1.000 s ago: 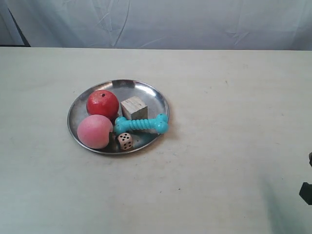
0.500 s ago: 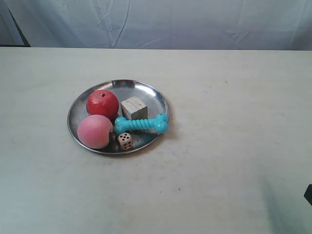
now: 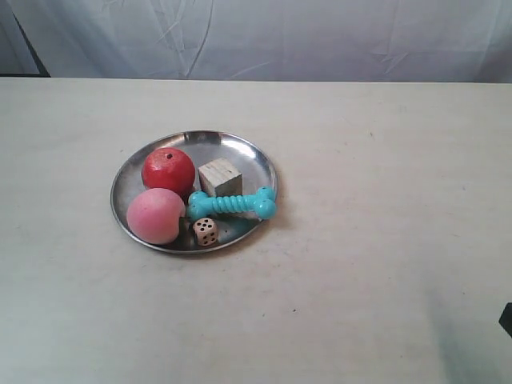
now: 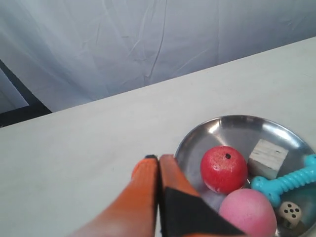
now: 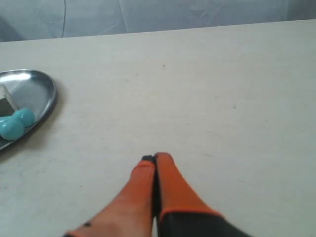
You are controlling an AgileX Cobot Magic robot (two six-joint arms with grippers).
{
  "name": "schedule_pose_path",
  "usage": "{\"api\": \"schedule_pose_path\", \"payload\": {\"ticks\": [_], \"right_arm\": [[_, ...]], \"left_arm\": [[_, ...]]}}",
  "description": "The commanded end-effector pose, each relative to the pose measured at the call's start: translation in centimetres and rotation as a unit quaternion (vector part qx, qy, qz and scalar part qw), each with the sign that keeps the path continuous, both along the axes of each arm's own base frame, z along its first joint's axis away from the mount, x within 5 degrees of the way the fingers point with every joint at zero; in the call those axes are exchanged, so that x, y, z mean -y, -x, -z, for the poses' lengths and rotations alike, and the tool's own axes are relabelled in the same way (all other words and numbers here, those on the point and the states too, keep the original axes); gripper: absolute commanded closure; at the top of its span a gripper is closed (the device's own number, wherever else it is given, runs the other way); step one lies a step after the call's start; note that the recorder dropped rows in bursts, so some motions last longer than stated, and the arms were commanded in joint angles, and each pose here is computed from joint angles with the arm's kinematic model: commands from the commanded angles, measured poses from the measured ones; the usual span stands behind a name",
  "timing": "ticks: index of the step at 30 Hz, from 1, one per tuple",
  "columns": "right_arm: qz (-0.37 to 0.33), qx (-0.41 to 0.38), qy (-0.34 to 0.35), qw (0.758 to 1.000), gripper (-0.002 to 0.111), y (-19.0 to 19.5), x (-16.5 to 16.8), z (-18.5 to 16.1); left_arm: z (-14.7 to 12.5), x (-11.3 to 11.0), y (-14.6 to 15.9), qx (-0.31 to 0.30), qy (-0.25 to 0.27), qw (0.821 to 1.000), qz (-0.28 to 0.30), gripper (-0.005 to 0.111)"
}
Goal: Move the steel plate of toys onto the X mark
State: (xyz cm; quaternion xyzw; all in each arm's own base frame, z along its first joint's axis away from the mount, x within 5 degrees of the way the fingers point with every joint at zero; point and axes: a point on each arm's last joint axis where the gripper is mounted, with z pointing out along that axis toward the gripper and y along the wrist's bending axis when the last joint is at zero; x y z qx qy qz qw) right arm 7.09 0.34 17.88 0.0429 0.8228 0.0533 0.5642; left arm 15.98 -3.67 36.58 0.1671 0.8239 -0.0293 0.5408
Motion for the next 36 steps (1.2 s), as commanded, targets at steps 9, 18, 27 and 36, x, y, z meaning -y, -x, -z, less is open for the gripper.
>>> {"api": "schedule_pose_path", "payload": {"ticks": [9,18,27,36], "right_arm": [[0.001,0.002,0.003,1.0,0.108,0.0,0.0,0.0],[0.001,0.002,0.003,1.0,0.108,0.0,0.0,0.0],[0.001,0.002,0.003,1.0,0.108,0.0,0.0,0.0],[0.001,0.002,0.003,1.0,0.108,0.0,0.0,0.0]], "left_arm": [[8.6,-1.6,5.9,0.085,0.074,0.993,-0.042,0.106],[14.7,-3.1,9.6,0.088,0.158,0.974,-0.135,0.106],[18.0,-3.2,10.6,0.079,0.154,0.976,-0.135,0.106],[18.0,-3.2,10.6,0.085,0.141,0.977,-0.135,0.106]]}}
